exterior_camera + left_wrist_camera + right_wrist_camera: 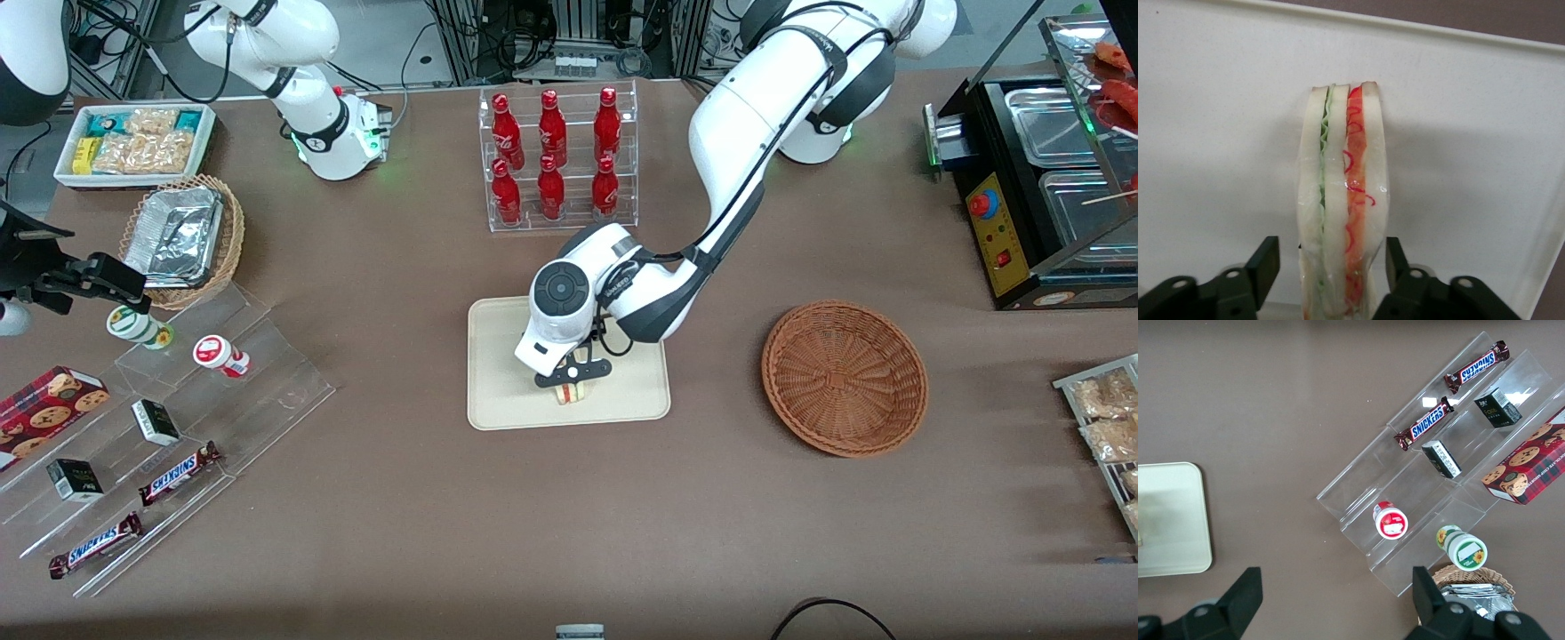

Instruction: Place sandwich from basket to tray

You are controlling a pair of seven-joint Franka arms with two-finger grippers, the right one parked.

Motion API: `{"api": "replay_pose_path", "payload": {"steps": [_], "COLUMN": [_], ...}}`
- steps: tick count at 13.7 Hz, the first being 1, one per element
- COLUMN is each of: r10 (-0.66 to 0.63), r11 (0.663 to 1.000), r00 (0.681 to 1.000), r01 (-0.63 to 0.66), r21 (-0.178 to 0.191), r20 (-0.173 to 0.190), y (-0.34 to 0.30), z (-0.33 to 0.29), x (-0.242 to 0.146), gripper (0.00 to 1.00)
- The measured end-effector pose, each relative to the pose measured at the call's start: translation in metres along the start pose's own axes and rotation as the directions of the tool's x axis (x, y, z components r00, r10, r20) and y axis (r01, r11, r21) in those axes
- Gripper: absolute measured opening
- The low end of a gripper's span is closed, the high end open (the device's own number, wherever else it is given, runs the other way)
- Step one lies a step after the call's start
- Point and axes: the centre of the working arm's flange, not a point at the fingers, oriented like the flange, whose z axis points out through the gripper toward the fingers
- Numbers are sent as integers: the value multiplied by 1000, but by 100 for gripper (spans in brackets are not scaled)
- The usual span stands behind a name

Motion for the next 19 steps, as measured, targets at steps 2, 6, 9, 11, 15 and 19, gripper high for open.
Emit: {"api": "replay_pose_path", "payload": {"steps": [2,6,9,11,15,19], "r10": [-5,-6,-9,-9,12,73], "r11": [1000,1000,1000,1000,1000,994], "r00": [1000,1000,1000,1000,1000,997], "r01": [5,6,10,10,-11,-73], "r21": [-10,10,14,8,24,84], "r20": [-7,-8,-14,-24,-25,8], "y": [2,2,-3,-5,-18,-55], "z": [-8,-55,-99,-114,-131,-157], "x": [1,0,-5,-7,1,20], "gripper": [96,100,100,100,100,100]}}
